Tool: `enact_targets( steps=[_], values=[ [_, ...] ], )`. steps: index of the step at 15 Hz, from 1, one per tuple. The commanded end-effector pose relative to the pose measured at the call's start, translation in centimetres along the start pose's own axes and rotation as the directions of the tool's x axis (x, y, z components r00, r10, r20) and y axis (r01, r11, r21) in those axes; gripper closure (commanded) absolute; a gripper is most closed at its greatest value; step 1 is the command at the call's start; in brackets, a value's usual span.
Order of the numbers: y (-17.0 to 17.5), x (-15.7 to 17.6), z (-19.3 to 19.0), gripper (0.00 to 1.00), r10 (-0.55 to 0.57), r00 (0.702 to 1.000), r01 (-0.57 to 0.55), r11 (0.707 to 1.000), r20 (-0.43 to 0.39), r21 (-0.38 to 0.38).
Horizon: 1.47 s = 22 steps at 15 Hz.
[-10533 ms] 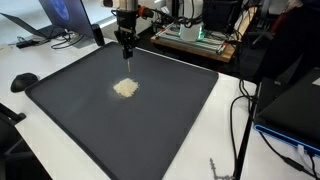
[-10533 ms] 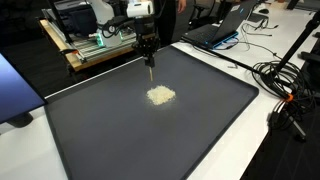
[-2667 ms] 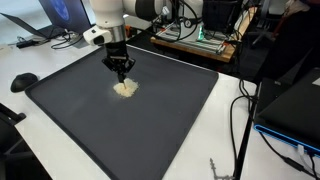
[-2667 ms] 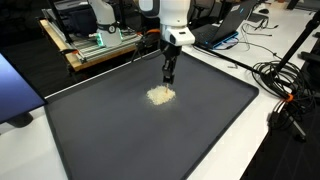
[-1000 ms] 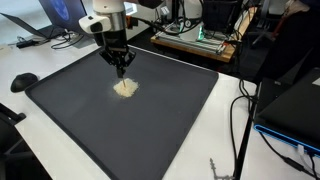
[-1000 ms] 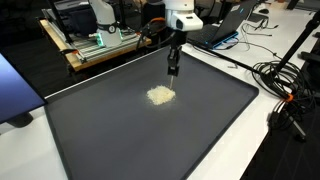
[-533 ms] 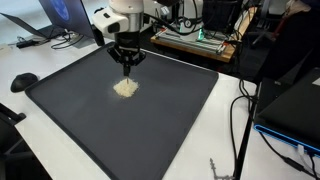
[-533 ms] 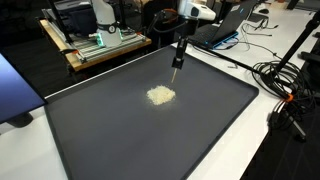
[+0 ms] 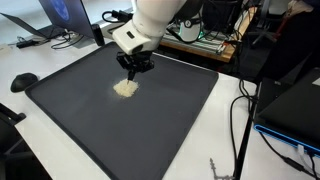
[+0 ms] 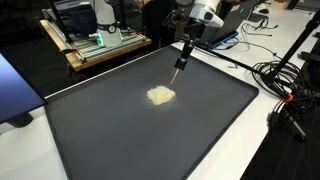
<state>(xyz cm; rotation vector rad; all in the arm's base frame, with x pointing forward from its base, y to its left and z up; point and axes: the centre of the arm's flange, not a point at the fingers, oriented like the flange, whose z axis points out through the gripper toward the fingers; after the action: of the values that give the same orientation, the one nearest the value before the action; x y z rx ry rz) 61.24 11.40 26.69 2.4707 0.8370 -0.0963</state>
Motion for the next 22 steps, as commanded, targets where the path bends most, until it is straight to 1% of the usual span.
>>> enact_targets(
  steps=[1,3,5,10,15,18,22],
  values=[
    [-1.2,3.2,2.0,0.97,-0.016,0.997,0.025,0.992,0.074,-0.125],
    [-2.2,4.4,3.1,0.97,-0.024,0.993,0.046,0.98,0.113,-0.192],
    [-3.2,5.7,4.1,0.97,-0.037,0.989,0.07,0.971,0.145,-0.229],
    [-5.7,8.5,5.7,0.97,-0.063,0.974,0.126,0.949,0.218,-0.288],
    [-7.9,10.8,6.1,0.97,-0.07,0.957,0.173,0.917,0.281,-0.361],
    [-8.8,11.6,6.3,0.97,-0.07,0.947,0.189,0.911,0.314,-0.367],
    [-9.0,12.0,6.8,0.97,-0.055,0.942,0.176,0.92,0.33,-0.351]
  ],
)
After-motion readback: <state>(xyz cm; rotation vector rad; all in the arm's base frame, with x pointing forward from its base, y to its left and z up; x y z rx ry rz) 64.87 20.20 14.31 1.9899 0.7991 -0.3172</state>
